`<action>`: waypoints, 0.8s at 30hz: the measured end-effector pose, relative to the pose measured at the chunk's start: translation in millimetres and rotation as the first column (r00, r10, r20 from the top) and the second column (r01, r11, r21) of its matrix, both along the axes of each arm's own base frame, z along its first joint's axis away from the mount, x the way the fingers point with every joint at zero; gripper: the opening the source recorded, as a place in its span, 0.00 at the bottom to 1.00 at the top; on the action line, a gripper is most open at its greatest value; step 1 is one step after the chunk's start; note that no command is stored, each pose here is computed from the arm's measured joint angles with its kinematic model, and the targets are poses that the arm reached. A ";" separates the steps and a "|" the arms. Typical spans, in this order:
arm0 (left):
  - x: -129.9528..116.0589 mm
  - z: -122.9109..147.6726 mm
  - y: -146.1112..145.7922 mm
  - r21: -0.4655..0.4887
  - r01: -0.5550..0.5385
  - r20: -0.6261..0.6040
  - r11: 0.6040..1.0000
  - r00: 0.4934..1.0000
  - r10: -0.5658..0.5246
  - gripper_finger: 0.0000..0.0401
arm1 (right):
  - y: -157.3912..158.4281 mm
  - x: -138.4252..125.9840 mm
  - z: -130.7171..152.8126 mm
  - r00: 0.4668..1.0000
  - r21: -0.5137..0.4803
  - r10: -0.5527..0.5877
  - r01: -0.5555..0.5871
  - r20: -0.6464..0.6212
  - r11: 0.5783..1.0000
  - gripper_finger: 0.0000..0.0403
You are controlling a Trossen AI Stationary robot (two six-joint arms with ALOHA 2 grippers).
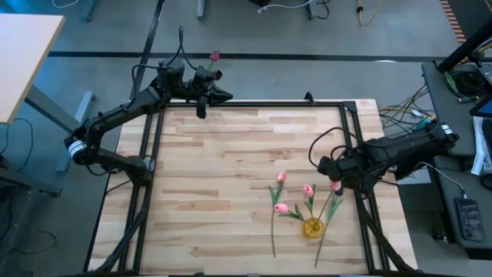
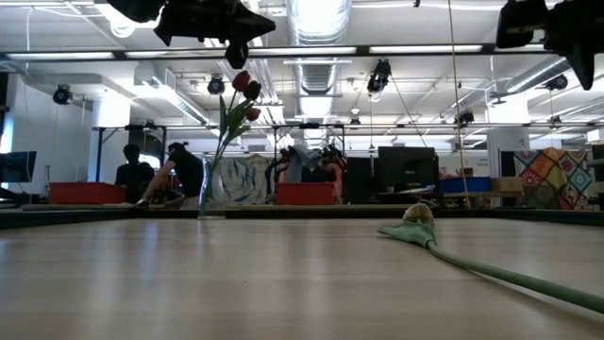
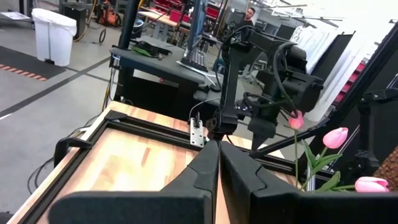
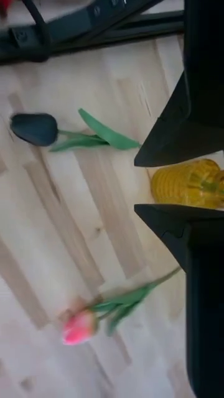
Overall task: Sort flowers into vase by color
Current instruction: Put the black flower into the transparent flower vase
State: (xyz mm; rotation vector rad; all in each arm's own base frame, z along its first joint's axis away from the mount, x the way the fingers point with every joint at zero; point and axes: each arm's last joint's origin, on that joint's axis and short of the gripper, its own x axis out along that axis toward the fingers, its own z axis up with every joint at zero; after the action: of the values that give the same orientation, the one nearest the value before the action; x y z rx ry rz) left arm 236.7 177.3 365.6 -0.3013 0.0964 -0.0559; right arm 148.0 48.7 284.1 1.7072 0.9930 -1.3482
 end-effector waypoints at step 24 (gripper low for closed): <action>-2.2 -5.0 7.0 -0.029 0.045 -0.013 0.999 0.999 -0.045 0.00 | -6.3 -25.4 -66.2 0.997 0.179 -0.027 0.013 0.075 0.984 0.02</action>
State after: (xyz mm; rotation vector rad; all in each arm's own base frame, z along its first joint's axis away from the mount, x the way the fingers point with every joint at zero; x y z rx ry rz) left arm 234.4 184.3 360.6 -0.3279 0.1162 -0.1000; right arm 122.6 42.4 217.9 1.8918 1.0818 -1.2266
